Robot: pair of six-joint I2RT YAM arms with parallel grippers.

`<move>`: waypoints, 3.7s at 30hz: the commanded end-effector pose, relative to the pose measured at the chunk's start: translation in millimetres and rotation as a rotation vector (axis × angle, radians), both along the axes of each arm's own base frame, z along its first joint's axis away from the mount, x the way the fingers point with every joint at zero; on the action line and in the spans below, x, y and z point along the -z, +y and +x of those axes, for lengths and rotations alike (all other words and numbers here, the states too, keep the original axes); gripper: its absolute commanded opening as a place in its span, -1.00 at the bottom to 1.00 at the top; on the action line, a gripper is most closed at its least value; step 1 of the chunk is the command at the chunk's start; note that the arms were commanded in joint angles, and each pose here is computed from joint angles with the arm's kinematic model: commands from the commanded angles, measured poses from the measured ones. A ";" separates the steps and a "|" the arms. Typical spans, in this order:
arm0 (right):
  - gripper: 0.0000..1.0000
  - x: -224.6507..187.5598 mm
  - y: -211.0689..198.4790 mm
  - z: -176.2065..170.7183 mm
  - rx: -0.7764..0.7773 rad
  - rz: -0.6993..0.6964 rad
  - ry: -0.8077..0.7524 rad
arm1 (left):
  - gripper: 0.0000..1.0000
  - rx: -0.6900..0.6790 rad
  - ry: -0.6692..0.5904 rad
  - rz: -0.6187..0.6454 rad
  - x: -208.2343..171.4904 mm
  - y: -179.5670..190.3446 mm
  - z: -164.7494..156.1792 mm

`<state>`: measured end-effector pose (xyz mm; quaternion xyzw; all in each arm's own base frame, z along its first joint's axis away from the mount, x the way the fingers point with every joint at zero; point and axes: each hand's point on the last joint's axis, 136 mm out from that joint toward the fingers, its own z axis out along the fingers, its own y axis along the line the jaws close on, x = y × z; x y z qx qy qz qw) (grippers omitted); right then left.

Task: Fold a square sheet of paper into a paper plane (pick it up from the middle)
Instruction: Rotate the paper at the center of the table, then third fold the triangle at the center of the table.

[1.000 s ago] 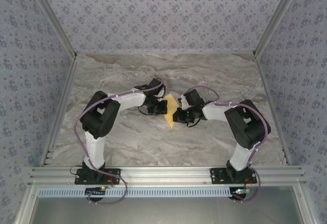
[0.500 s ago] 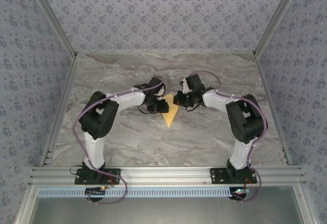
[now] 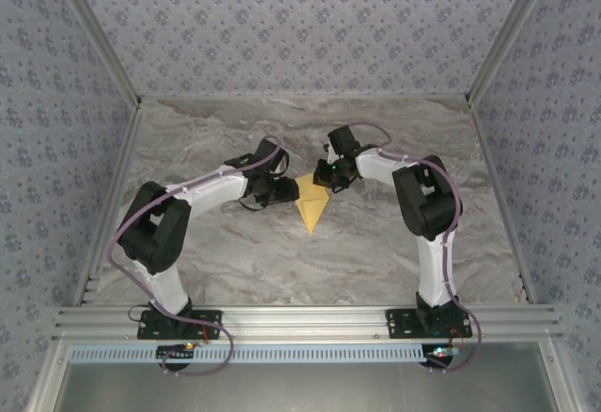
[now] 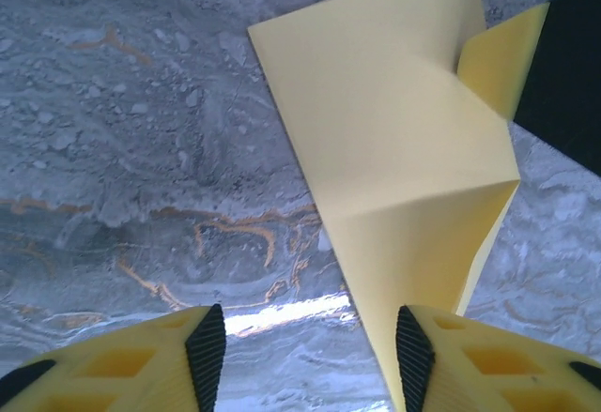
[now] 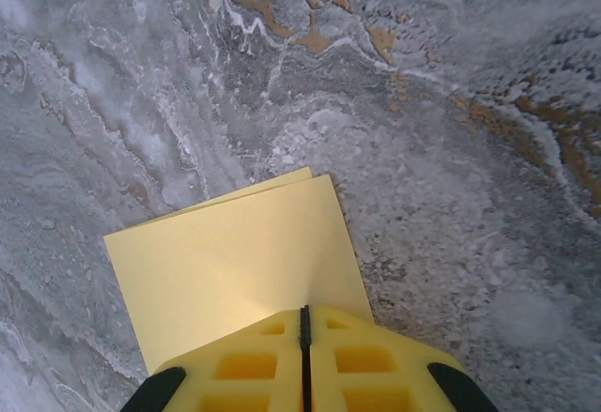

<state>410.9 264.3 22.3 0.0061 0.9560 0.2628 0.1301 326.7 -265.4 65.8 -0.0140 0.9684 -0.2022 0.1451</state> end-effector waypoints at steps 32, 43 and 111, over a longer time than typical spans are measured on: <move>-1.00 -38.5 -25.8 -107.9 0.113 0.226 -0.007 | -1.00 0.145 0.021 -0.285 13.2 -94.2 -50.0; -1.00 -3.3 -9.9 -117.2 0.090 0.160 0.055 | -1.00 0.130 0.065 -0.197 38.5 -81.0 -55.2; -0.33 -26.0 -80.5 -113.3 0.387 0.285 0.135 | -0.81 0.193 -0.012 -0.156 14.0 -92.4 -28.9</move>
